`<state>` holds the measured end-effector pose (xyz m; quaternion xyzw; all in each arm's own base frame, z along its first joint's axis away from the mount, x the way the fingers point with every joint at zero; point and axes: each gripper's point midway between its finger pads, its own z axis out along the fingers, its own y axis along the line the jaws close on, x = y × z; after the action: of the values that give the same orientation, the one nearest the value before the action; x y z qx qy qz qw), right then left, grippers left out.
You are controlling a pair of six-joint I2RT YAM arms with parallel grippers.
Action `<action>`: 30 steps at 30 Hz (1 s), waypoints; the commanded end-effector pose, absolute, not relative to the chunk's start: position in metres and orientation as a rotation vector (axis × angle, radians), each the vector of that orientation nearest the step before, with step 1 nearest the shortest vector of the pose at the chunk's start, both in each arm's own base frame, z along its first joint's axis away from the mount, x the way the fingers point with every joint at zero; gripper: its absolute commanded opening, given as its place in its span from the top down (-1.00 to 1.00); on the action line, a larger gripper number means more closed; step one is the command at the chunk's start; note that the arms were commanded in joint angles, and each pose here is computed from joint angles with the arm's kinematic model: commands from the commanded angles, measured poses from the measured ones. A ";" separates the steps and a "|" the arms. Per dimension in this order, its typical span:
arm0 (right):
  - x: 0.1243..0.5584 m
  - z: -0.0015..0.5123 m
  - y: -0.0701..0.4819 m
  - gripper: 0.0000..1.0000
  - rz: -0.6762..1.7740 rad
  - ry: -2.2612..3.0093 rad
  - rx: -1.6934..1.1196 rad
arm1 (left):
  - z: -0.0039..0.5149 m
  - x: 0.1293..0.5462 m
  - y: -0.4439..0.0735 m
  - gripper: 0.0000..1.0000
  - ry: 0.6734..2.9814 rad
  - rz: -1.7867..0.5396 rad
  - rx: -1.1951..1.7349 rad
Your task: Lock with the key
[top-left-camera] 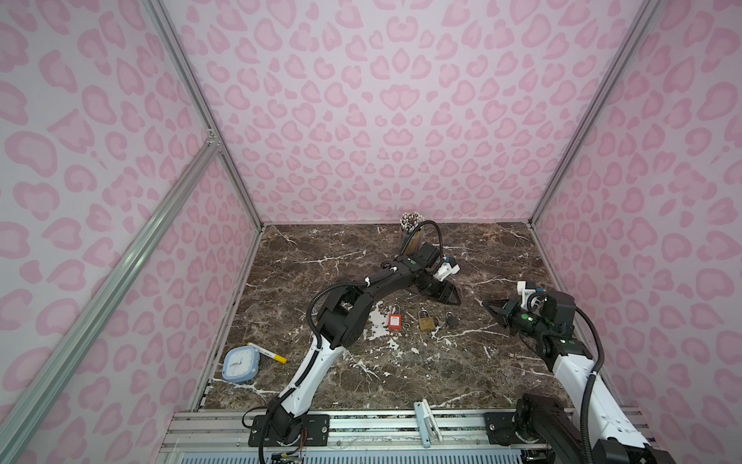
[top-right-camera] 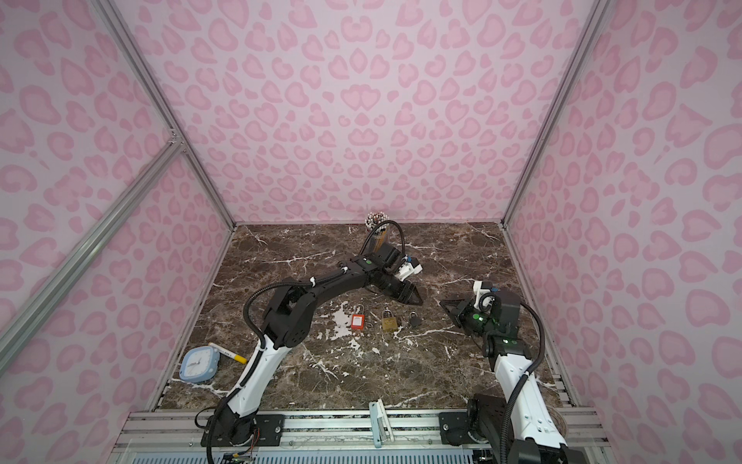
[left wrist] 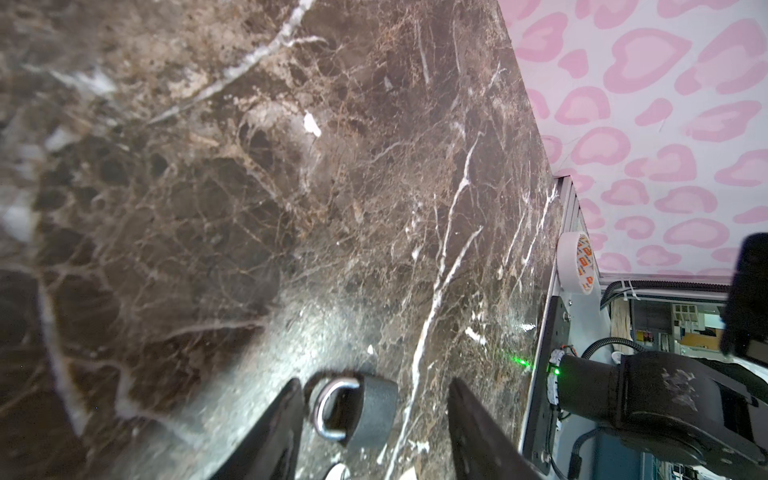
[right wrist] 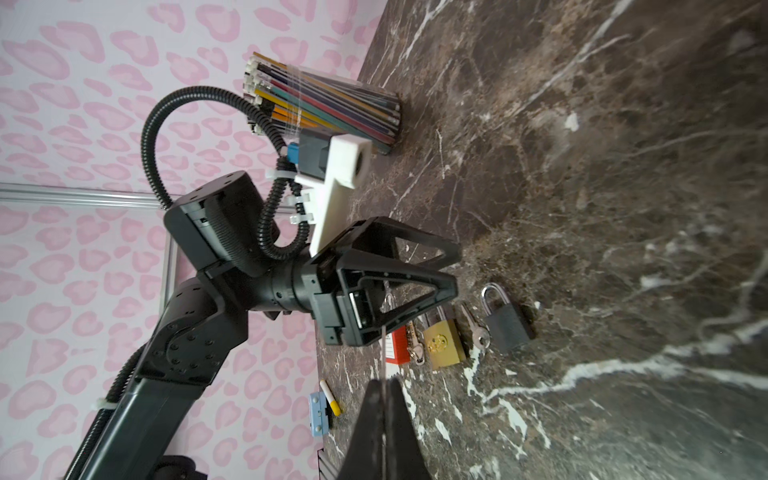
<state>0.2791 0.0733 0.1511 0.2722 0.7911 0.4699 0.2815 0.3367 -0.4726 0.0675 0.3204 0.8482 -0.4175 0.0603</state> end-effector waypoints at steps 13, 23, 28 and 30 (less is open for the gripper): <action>0.280 0.081 0.086 0.99 1.143 2.195 0.853 | 0.161 0.327 -0.411 -0.16 2.437 -1.204 0.905; 0.287 0.049 0.097 0.99 1.102 2.269 0.878 | 0.170 0.326 -0.403 -0.17 2.424 -1.194 0.880; 0.291 0.040 0.091 0.99 1.050 2.273 0.911 | 0.172 0.324 -0.403 -0.17 2.421 -1.203 0.886; 0.293 0.038 0.090 0.99 1.044 2.270 0.920 | 0.172 0.324 -0.402 -0.17 2.423 -1.206 0.886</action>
<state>0.2843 0.0956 0.0356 0.3302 0.8337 0.3870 0.2147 0.3242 -0.4026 0.1624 0.3030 0.8479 -0.4129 0.1368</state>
